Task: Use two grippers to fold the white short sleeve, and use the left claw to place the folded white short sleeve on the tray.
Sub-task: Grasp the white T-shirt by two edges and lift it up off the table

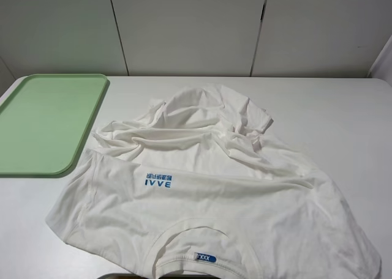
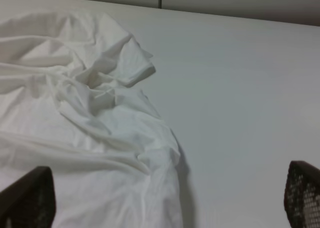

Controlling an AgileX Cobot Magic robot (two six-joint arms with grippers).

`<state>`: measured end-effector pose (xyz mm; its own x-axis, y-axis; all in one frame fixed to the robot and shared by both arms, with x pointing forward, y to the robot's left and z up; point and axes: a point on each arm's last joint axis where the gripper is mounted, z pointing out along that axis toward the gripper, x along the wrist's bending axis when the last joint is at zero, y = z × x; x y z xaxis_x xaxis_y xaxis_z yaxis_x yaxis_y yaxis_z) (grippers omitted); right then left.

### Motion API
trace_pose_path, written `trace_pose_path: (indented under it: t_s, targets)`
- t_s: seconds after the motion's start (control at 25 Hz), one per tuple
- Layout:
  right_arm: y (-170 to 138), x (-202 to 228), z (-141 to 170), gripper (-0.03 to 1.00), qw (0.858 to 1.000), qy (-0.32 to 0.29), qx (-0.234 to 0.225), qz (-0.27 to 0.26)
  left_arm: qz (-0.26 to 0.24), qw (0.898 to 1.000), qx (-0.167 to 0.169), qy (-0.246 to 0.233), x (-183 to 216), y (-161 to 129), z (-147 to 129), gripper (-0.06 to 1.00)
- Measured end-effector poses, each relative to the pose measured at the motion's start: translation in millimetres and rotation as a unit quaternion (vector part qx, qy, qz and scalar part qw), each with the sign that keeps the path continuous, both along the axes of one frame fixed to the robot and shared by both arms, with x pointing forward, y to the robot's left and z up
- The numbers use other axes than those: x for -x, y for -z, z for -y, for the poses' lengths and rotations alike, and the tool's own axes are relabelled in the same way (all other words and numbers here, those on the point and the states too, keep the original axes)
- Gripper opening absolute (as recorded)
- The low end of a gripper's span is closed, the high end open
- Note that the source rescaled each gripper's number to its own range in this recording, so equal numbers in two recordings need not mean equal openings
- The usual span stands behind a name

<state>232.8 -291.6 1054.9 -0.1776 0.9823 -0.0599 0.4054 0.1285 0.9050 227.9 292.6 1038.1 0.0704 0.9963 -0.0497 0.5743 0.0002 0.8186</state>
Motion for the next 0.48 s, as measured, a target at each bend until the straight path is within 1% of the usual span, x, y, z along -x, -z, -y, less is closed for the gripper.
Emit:
trace_pose_path:
  t_s: [0.12,0.24,0.48]
  targets:
    - [0.0,0.0,0.0,1.00,1.000,0.000,0.000,0.000,0.000,1.000,0.000,0.008,0.1,0.0,-0.2,1.00]
    - [0.0,0.0,0.0,1.00,1.000,0.000,0.000,0.000,0.000,1.000,0.000,0.029,0.4,0.0,-0.7,1.00]
    - [0.0,0.0,0.0,1.00,1.000,0.000,0.000,0.000,0.000,0.998,0.000,0.057,0.8,0.0,-1.3,1.00]
